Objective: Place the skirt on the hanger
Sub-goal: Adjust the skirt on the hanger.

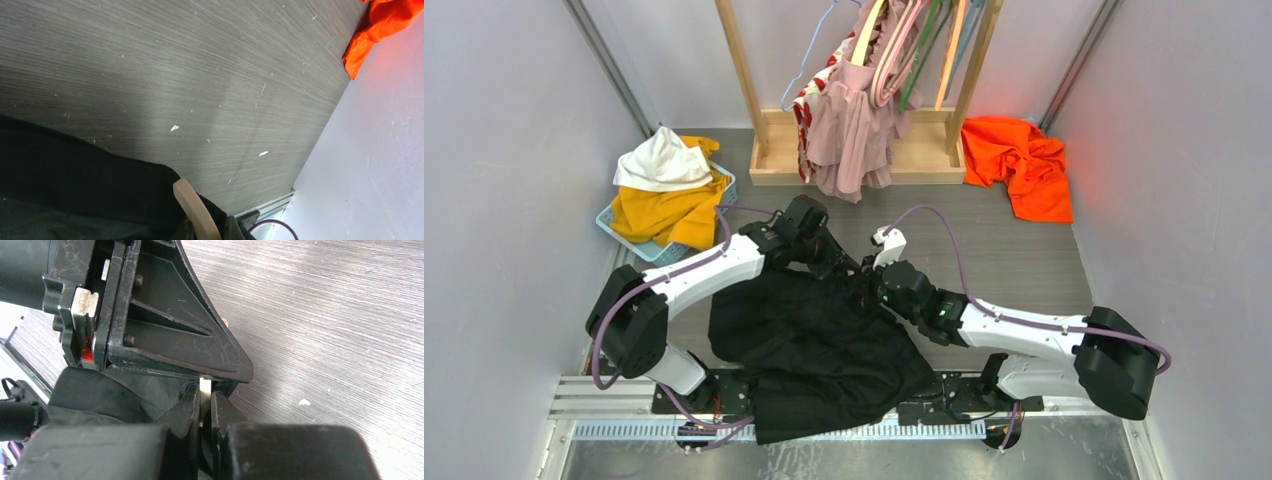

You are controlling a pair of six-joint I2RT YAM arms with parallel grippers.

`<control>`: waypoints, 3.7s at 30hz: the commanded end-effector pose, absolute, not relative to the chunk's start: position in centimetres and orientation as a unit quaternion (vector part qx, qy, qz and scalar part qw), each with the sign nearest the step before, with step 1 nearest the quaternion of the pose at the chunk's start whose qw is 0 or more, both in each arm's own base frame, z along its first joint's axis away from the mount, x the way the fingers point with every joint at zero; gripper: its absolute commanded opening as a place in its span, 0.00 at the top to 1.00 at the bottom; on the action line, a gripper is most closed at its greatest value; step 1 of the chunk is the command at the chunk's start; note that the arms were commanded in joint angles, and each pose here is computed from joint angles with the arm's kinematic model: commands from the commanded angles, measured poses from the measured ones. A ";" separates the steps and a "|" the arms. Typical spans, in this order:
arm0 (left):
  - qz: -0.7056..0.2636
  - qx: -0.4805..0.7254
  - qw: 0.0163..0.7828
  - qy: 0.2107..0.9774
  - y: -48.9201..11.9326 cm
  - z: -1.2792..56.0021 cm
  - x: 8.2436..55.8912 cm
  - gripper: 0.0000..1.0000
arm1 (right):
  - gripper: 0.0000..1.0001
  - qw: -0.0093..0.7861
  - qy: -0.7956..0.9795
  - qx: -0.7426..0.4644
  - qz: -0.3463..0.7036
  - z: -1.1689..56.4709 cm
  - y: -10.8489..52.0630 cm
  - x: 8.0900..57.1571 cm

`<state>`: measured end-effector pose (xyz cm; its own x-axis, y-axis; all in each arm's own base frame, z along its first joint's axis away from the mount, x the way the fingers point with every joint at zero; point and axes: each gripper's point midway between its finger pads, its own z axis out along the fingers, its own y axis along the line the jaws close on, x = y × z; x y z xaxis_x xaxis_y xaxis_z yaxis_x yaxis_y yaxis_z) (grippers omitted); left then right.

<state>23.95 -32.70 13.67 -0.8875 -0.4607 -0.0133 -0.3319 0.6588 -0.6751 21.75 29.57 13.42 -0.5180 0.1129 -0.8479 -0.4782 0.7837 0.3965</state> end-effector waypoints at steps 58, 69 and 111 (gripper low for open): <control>-0.406 -0.079 0.134 0.901 -34.2 17.4 23.6 1.00 | 0.35 0.284 0.907 -0.089 0.298 11.9 19.8 10.1; -0.405 -0.073 0.137 0.901 -33.5 17.8 22.9 1.00 | 0.36 0.246 0.917 -0.076 0.305 9.5 20.7 9.4; -0.407 0.029 0.187 0.894 -33.1 21.4 22.7 0.99 | 0.99 0.109 0.855 -0.173 0.476 16.1 25.7 3.2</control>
